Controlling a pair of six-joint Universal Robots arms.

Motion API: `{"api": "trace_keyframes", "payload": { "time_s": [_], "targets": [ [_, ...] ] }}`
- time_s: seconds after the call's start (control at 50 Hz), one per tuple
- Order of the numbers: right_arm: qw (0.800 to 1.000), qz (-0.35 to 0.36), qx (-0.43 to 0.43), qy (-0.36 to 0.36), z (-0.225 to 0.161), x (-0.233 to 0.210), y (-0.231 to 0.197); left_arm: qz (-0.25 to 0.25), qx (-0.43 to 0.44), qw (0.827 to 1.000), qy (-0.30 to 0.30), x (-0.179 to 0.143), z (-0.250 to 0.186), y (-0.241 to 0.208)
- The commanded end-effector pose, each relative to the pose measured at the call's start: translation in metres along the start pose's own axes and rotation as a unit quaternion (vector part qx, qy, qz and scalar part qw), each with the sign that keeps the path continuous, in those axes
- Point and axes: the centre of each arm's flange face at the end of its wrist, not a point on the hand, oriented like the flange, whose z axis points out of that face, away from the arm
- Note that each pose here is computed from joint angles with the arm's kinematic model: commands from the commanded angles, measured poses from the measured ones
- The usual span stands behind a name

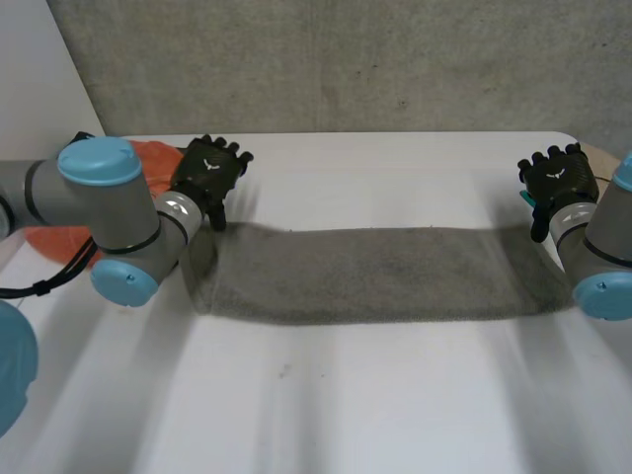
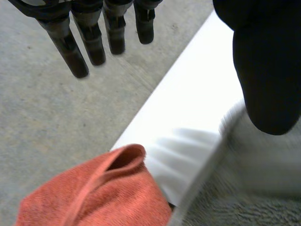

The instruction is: Fold the laundry.

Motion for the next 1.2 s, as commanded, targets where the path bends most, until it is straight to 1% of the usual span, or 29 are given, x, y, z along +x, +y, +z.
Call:
{"api": "trace_keyframes", "payload": {
  "time_s": [0.02,0.1,0.2,0.3,0.4,0.46,0.54,0.64,0.74,0.92,1.08,1.12,1.2],
  "targets": [
    [0.999,0.040,0.008,0.002,-0.015,0.016,-0.019,-0.024,0.010,0.999,-0.038,-0.021,-0.024,-0.031],
    [0.997,0.066,0.028,-0.019,-0.034,0.030,-0.037,-0.043,0.010,0.998,-0.052,-0.030,-0.049,-0.046],
    [0.995,0.073,0.028,-0.064,-0.060,0.040,-0.044,-0.069,-0.025,0.996,-0.050,-0.028,-0.087,-0.045],
    [0.991,0.068,-0.016,-0.118,-0.086,0.042,-0.031,-0.099,-0.098,0.990,-0.017,-0.009,-0.127,-0.025],
    [0.980,0.061,-0.075,-0.175,-0.108,0.034,-0.005,-0.140,-0.149,0.979,0.019,0.011,-0.146,-0.002],
    [0.978,0.059,-0.082,-0.185,-0.113,0.031,0.008,-0.157,-0.163,0.974,0.030,0.018,-0.145,0.011],
    [0.979,0.069,-0.080,-0.176,-0.109,0.030,0.024,-0.171,-0.172,0.970,0.021,0.017,-0.137,0.025],
    [0.980,0.080,-0.080,-0.164,-0.106,0.029,0.039,-0.179,-0.170,0.969,0.012,0.016,-0.127,0.037],
    [0.979,0.084,-0.081,-0.167,-0.104,0.025,0.049,-0.185,-0.152,0.971,0.000,0.016,-0.117,0.044],
    [0.979,0.084,-0.078,-0.167,-0.105,0.021,0.051,-0.181,-0.123,0.976,0.004,0.023,-0.103,0.048],
    [0.980,0.091,-0.073,-0.162,-0.103,0.023,0.050,-0.183,-0.144,0.972,0.012,0.025,-0.098,0.056],
    [0.980,0.091,-0.073,-0.160,-0.103,0.024,0.050,-0.179,-0.148,0.973,0.010,0.022,-0.098,0.055],
    [0.981,0.086,-0.071,-0.159,-0.102,0.027,0.049,-0.147,-0.151,0.977,-0.014,0.005,-0.099,0.050]
  ]
}}
